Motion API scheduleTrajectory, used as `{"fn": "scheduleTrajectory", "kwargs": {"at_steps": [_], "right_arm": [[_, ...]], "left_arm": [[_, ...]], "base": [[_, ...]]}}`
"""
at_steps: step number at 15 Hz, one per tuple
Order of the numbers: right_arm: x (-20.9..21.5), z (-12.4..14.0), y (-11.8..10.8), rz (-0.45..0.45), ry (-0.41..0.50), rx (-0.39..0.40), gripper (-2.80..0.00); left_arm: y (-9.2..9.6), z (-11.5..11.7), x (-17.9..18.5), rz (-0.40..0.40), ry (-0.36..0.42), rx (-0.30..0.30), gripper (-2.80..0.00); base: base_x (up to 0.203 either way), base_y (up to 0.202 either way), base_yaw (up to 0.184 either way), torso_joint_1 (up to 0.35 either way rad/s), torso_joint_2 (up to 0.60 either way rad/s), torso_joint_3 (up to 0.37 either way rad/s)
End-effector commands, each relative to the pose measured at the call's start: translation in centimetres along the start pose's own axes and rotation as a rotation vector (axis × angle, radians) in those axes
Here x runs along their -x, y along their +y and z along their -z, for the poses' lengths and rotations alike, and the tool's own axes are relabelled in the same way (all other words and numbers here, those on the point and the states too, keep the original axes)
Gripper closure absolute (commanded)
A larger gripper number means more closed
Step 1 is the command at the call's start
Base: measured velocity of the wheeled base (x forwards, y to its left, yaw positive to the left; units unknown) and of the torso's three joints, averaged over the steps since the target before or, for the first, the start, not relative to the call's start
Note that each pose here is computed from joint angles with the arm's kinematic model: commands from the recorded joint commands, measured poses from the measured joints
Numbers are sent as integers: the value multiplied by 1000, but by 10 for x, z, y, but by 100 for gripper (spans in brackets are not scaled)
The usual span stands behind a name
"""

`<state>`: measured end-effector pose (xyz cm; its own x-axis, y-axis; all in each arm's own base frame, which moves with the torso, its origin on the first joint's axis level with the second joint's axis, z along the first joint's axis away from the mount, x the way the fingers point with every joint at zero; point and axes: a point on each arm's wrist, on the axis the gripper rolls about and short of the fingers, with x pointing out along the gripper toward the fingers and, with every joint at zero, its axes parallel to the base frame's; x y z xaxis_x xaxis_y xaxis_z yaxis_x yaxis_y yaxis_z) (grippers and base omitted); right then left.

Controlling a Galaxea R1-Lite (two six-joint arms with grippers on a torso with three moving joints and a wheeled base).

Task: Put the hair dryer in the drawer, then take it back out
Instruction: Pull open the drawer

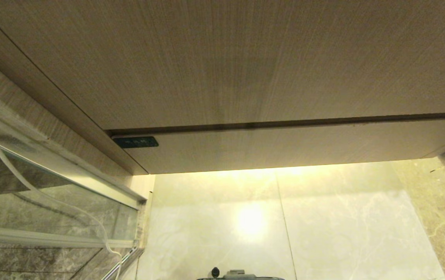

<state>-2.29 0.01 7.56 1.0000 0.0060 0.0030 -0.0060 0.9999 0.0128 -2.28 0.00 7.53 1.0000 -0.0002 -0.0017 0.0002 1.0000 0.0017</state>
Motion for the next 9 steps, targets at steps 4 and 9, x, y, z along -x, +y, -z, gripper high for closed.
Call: {"fn": "scheduleTrajectory", "kwargs": {"at_steps": [4,9], "right_arm": [[0,0,0,0,1,-1,0],[0,0,0,-2,0,7,0]], "left_arm": [[0,0,0,0,-1,0,0],[0,0,0,0,-1,0,0]], "base": [[0,0,0,0,0,0],[0,0,0,0,0,0]]}}
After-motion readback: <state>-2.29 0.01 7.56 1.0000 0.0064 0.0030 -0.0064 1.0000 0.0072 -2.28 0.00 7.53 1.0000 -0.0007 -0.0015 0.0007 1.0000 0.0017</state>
